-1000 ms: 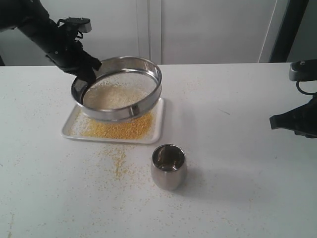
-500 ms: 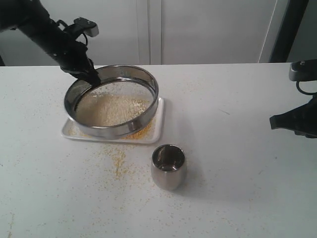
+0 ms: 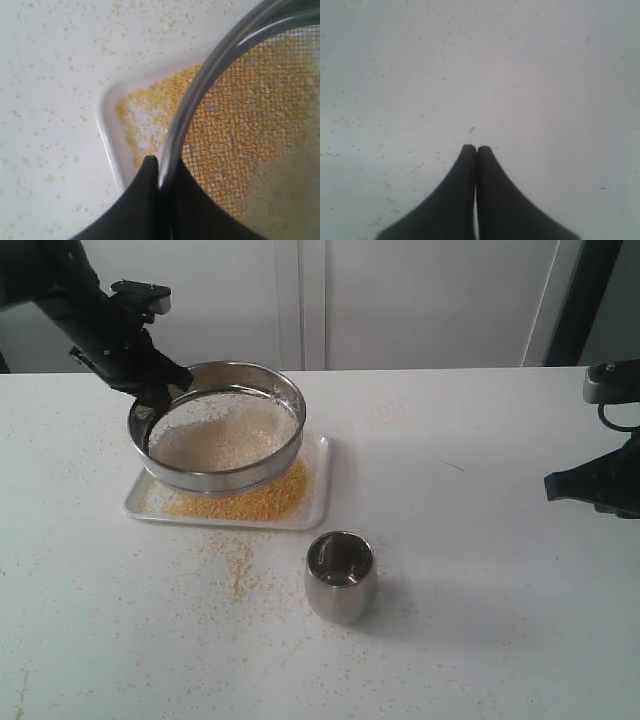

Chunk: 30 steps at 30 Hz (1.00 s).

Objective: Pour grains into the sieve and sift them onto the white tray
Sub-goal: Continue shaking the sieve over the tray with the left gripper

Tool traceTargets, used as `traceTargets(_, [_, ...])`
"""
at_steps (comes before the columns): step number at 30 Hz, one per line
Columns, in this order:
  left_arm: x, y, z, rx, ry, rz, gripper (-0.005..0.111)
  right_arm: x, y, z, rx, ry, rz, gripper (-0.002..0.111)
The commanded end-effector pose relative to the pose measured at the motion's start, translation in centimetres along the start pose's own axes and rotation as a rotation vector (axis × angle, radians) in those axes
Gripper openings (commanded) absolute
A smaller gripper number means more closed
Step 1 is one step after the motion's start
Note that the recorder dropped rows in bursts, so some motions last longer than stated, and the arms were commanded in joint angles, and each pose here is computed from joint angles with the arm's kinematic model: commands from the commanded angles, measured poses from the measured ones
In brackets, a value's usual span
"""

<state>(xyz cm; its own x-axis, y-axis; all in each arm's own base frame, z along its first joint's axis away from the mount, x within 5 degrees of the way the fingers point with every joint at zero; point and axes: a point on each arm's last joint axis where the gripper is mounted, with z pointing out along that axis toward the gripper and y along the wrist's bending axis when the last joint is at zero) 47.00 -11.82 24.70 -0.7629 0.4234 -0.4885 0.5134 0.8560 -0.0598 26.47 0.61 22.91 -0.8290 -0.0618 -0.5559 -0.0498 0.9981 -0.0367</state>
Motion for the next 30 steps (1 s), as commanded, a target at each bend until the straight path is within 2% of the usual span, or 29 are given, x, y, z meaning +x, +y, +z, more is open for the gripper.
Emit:
traceTargets(1, [-0.3,-3.4,-1.6,0.336,-0.083,0.389,0.000,-0.3,-0.2,-0.1,0.006,-0.017,-0.001,0.000])
traceTargets(2, [-0.6,-2.6,-1.3,0.247,-0.077,0.255,0.000,-0.3,-0.2,-0.1,0.006,-0.017,-0.001,0.000])
traceTargets(4, [-0.4,-0.1,-1.1,-0.010,-0.033,-0.148,0.000,-0.3,-0.2,-0.1,0.006,-0.017,-0.001,0.000])
traceTargets(5, [-0.1,0.7,-1.1,-0.085,-0.015,-0.279,0.000,-0.3,-0.2,-0.1,0.006,-0.017,-0.001,0.000])
traceTargets(6, [-0.1,0.8,-1.1,-0.085,-0.018,-0.334,0.000,-0.3,-0.2,-0.1,0.006,-0.017,-0.001,0.000])
traceTargets(7, [-0.3,0.2,-1.1,-0.018,-0.024,-0.246,0.000,-0.3,-0.2,-0.1,0.006,-0.017,-0.001,0.000])
traceTargets(10, [-0.4,-3.2,-1.6,0.311,-0.079,0.324,0.000,-0.3,-0.2,-0.1,0.006,-0.017,-0.001,0.000])
traceTargets(11, [-0.4,-3.2,-1.6,0.309,-0.080,0.314,0.000,-0.3,-0.2,-0.1,0.006,-0.017,-0.001,0.000])
traceTargets(14, [-0.1,0.6,-1.3,-0.022,-0.022,-0.176,0.000,-0.3,-0.2,-0.1,0.006,-0.017,-0.001,0.000])
traceTargets(15, [0.2,1.6,-1.4,-0.081,-0.014,-0.385,0.000,-0.3,-0.2,-0.1,0.006,-0.017,-0.001,0.000])
traceTargets(16, [0.2,1.5,-1.3,-0.067,-0.012,-0.410,0.000,-0.3,-0.2,-0.1,0.006,-0.017,-0.001,0.000])
traceTargets(17, [0.1,1.1,-1.3,-0.018,-0.015,-0.303,0.000,-0.3,-0.2,-0.1,0.006,-0.017,-0.001,0.000])
traceTargets(18, [-0.2,-0.2,-1.3,0.114,-0.031,-0.136,0.000,-0.3,-0.2,-0.1,0.006,-0.017,-0.001,0.000])
traceTargets(20, [0.1,-2.7,-1.9,0.362,-0.059,0.308,0.000,-0.3,-0.2,-0.1,0.006,-0.017,-0.001,0.000])
traceTargets(21, [0.5,-3.2,-2.1,0.437,-0.052,0.437,0.000,-0.3,-0.2,-0.1,0.006,-0.017,-0.001,0.000])
traceTargets(22, [0.3,-2.7,-1.9,0.373,-0.041,0.346,0.000,-0.3,-0.2,-0.1,0.006,-0.017,-0.001,0.000])
traceTargets(24, [0.3,0.6,-1.4,0.069,0.004,-0.110,0.000,-0.3,-0.2,-0.1,0.006,-0.017,-0.001,0.000])
traceTargets(25, [0.7,1.8,-1.5,-0.045,0.029,-0.282,0.000,-0.3,-0.2,-0.1,0.006,-0.017,-0.001,0.000])
traceTargets(26, [0.9,2.3,-1.6,-0.086,0.033,-0.415,0.000,-0.3,-0.2,-0.1,0.006,-0.017,-0.001,0.000])
traceTargets(27, [0.8,2.1,-1.6,-0.060,0.037,-0.373,0.000,-0.3,-0.2,-0.1,0.006,-0.017,-0.001,0.000])
traceTargets(28, [0.7,1.5,-1.5,-0.001,0.040,-0.217,0.000,-0.3,-0.2,-0.1,0.006,-0.017,-0.001,0.000])
traceTargets(30, [0.7,-1.0,-1.7,0.235,0.025,0.202,0.000,-0.3,-0.2,-0.1,0.006,-0.017,-0.001,0.000])
